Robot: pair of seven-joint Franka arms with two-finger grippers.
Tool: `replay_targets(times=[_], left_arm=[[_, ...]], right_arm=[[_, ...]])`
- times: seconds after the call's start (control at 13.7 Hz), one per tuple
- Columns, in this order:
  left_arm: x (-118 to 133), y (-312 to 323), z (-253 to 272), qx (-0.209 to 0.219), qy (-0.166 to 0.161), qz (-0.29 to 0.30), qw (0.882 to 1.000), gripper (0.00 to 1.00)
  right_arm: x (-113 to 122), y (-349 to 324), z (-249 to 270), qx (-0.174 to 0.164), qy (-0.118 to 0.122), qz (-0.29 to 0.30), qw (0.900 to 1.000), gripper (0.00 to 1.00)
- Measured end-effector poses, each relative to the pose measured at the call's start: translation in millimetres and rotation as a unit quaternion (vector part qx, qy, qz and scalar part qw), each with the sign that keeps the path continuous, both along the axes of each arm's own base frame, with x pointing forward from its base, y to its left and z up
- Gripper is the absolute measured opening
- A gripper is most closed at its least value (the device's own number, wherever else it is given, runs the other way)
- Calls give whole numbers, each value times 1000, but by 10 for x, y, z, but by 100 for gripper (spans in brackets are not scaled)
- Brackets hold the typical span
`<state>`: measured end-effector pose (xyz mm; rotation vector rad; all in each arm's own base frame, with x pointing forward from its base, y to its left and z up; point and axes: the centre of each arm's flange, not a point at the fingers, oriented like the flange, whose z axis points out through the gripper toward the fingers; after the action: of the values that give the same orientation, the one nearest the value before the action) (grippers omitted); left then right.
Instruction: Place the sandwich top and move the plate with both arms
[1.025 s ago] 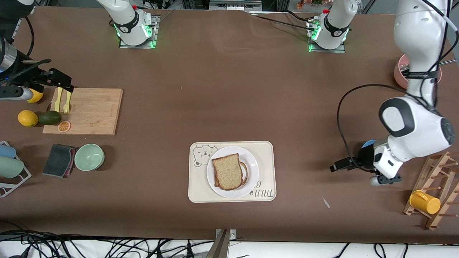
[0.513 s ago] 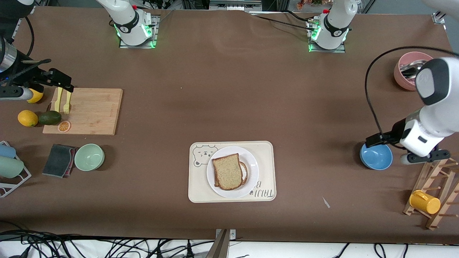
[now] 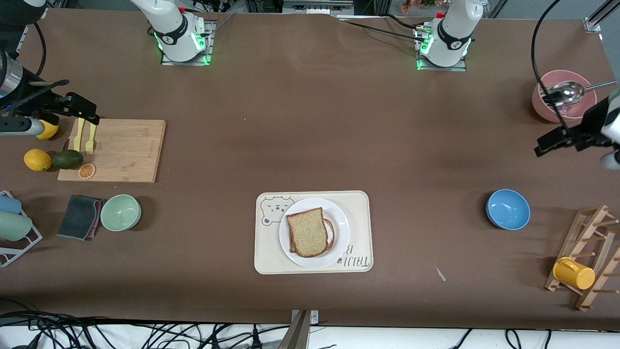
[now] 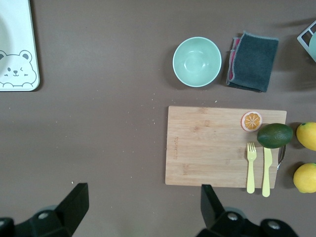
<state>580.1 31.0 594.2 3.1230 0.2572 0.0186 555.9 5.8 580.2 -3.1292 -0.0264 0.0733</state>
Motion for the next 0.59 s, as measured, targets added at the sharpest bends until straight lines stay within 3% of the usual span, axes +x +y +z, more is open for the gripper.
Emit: replay_targets(times=[0.59], left_arm=[[-124,-235,27,-2,13,-21,1000,100]], right_arm=[[0,0,0,0,0,0,1000,100]])
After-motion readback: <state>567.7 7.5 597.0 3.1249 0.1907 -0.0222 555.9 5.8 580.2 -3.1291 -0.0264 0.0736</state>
